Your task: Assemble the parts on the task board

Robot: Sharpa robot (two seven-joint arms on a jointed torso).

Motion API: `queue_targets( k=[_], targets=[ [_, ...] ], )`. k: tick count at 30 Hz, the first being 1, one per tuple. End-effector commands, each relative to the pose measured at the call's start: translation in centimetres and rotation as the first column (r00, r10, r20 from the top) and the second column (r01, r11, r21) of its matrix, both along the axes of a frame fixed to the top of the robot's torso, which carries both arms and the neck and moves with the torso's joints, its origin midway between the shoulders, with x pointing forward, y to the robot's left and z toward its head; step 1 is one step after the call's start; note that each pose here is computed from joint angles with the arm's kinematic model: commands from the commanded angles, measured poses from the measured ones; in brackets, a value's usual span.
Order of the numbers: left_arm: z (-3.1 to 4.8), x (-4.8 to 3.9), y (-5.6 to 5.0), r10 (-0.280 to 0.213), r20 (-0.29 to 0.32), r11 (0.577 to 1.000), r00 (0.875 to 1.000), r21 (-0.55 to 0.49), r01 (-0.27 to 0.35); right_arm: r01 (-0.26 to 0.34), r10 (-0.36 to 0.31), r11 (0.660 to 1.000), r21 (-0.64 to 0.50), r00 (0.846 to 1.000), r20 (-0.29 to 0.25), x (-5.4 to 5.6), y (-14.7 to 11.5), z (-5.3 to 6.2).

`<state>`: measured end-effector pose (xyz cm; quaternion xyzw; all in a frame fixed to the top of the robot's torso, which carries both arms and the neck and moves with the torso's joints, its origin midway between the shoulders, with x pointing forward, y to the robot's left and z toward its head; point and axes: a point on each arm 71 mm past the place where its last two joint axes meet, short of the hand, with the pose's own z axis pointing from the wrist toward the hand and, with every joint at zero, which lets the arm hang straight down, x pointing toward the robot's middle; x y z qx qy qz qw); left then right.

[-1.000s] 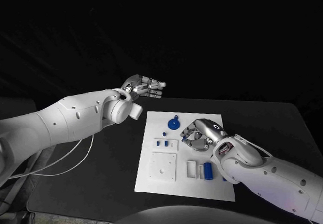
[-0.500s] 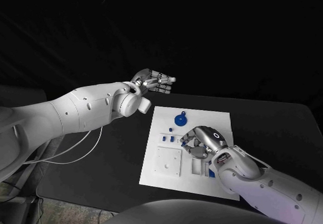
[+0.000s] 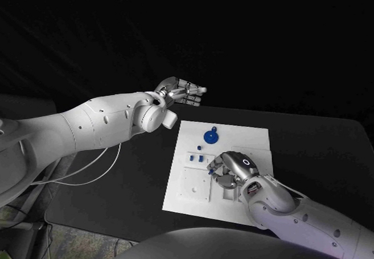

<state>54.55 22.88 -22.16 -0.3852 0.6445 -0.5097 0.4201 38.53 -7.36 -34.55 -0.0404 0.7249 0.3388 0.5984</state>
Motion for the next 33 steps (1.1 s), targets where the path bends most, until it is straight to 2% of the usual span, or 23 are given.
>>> queue_targets(
  k=[1,11,33],
  targets=[
    [0.14,-0.03,-0.4,-0.022,0.007,1.000,1.000,-0.003,0.022,0.011,-0.011,0.999,-0.042,1.000,-0.011,0.0,0.1,-0.4],
    [0.13,-0.04,-0.4,-0.024,0.006,1.000,1.000,-0.002,0.024,0.001,-0.003,0.998,-0.067,1.000,-0.031,-0.5,0.8,-1.3],
    [0.12,-0.06,-0.7,-0.034,0.004,0.999,0.999,-0.005,0.034,-0.012,0.007,0.996,-0.087,0.999,-0.052,-0.9,1.9,-2.4]
  ],
)
